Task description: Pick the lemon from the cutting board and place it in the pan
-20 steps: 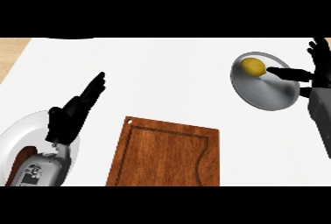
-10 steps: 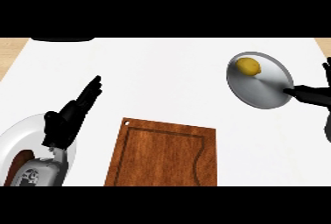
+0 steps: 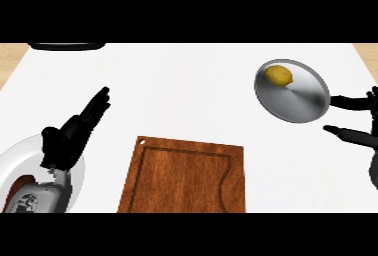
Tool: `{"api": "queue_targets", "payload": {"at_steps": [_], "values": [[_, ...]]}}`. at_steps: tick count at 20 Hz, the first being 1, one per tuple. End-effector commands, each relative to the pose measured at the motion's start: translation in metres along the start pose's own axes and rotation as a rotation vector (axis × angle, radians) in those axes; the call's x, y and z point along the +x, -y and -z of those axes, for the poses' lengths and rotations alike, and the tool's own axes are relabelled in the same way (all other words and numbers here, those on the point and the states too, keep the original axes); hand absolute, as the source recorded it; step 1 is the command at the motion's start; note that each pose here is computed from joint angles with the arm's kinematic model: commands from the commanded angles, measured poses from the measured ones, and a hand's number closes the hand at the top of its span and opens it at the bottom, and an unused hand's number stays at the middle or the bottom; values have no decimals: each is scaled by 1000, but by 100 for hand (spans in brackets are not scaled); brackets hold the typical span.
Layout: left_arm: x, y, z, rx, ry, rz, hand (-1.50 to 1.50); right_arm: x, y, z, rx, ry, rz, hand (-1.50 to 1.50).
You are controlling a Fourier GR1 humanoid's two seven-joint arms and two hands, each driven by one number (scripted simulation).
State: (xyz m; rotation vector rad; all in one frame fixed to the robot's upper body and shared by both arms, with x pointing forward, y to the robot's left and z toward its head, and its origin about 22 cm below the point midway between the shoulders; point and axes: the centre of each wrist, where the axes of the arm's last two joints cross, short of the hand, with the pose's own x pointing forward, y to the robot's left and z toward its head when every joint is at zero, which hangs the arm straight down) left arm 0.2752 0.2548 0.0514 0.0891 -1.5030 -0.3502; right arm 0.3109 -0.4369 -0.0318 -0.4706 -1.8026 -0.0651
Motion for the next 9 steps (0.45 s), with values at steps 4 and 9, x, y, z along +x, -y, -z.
{"api": "queue_targets", "payload": {"at_steps": [4, 9], "values": [[-10, 0, -6, 13, -4, -8, 0, -15, 13, -39, 15, 9, 12, -150], [1, -7, -19, 4, 2, 10, 0, -25, -8, -65, -21, 22, -17, -150]]}}
